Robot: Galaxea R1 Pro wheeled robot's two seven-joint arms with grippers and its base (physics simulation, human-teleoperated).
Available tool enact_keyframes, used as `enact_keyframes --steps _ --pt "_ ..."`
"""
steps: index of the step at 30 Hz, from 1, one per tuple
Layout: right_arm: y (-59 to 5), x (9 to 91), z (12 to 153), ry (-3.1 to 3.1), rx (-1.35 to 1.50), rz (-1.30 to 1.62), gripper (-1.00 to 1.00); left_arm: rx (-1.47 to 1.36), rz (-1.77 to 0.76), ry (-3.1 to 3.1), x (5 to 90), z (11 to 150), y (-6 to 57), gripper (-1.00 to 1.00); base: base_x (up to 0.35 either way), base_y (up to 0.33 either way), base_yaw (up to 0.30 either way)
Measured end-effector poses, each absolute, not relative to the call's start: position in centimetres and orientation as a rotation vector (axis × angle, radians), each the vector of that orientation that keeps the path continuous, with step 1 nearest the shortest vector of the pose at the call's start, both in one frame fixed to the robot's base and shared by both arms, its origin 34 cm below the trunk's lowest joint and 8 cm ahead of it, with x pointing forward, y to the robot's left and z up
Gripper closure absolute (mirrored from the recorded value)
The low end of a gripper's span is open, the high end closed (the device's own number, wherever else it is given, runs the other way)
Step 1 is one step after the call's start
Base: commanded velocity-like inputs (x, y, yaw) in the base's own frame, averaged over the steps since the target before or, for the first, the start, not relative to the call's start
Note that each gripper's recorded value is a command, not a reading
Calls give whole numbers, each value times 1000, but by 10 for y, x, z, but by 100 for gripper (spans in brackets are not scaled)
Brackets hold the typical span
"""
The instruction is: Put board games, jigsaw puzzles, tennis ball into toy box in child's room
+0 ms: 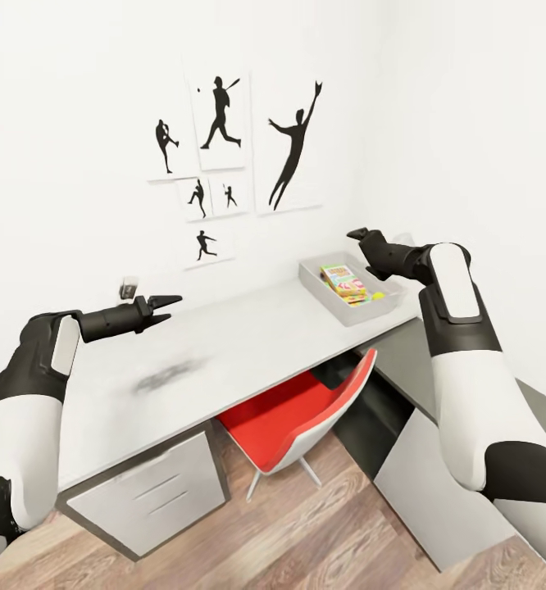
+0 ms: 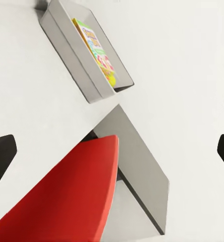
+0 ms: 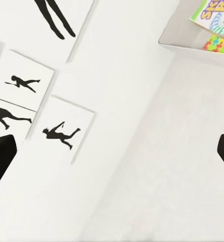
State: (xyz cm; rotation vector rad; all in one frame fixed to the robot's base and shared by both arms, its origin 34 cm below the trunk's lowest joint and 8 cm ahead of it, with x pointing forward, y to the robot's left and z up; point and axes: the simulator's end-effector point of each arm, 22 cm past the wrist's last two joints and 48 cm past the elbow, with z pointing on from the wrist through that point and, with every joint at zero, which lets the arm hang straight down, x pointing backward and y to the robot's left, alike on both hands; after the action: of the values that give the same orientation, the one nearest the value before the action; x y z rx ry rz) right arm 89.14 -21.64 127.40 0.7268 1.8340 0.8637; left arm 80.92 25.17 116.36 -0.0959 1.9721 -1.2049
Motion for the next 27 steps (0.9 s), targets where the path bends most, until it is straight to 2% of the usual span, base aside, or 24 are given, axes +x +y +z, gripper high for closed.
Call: enact_keyframes --steps 4,10,27 --pt "-211 890 1275 1843 705 855 -100 -98 -1205 1973 808 1162 252 -100 17 43 -14" --pt "-209 890 1275 1845 699 855 -100 -103 -1207 1978 806 1158 252 -100 -57 63 -225" --pt "-209 887 1284 1836 693 857 -100 -95 -1196 1972 804 1166 254 -100 -189 217 -269"
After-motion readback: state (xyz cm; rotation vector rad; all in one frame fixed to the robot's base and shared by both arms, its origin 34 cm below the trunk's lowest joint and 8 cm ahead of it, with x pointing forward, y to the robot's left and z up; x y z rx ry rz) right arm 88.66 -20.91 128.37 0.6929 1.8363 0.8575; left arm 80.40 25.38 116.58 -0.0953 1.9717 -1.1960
